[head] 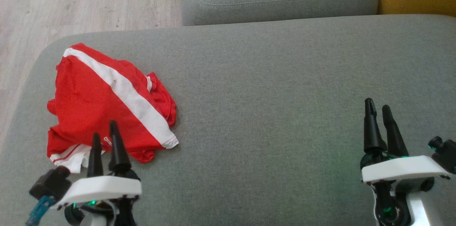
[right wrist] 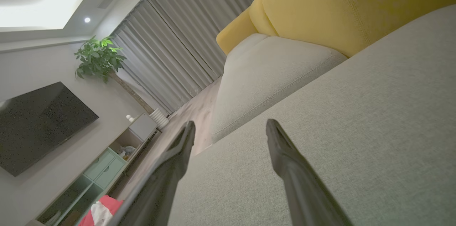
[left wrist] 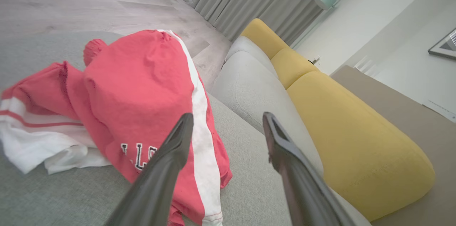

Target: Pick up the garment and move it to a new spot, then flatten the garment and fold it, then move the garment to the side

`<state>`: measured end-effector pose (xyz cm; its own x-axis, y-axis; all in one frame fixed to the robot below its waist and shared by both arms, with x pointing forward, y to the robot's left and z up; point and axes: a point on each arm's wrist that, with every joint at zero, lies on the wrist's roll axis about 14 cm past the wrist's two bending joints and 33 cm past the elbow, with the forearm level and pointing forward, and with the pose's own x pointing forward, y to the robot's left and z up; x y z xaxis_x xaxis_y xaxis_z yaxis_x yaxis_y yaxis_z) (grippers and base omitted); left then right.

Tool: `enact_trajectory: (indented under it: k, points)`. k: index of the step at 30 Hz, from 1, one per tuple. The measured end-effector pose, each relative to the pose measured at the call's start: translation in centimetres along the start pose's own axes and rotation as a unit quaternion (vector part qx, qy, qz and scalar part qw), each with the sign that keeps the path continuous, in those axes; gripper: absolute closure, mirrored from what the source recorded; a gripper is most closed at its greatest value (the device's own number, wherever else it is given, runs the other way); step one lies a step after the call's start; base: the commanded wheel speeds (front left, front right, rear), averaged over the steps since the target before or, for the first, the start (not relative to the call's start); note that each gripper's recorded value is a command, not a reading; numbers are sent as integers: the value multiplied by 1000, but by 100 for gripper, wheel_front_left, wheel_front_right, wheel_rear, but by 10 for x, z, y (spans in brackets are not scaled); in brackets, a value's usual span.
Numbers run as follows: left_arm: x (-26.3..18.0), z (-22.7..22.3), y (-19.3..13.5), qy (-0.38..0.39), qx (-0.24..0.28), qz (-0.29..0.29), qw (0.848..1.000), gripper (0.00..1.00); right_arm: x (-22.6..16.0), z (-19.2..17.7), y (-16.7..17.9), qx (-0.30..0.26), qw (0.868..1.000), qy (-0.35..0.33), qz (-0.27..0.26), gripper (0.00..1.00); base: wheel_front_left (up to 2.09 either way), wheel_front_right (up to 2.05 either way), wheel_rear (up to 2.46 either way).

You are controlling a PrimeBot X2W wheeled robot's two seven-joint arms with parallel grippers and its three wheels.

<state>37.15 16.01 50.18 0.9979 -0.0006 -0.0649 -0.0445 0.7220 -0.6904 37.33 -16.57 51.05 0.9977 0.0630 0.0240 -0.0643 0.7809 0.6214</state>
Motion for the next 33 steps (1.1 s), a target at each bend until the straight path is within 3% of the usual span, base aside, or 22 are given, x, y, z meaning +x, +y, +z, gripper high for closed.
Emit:
enact_trajectory:
  k: [9, 21, 33]
  points:
    - [0, -11, -20, 5, 92, -29, 995, 0, 1, -2, 14, -76, 997, -1, 25, 0, 0, 0, 0]
    - [-1, -25, -35, 13, 179, -65, 982, 0, 0, 7, 25, -171, 984, -21, 45, 0, 0, 0, 0]
    - [-3, -41, -50, 6, 325, -101, 940, 0, 0, 10, 37, -265, 961, -37, 68, 0, 0, 0, 0]
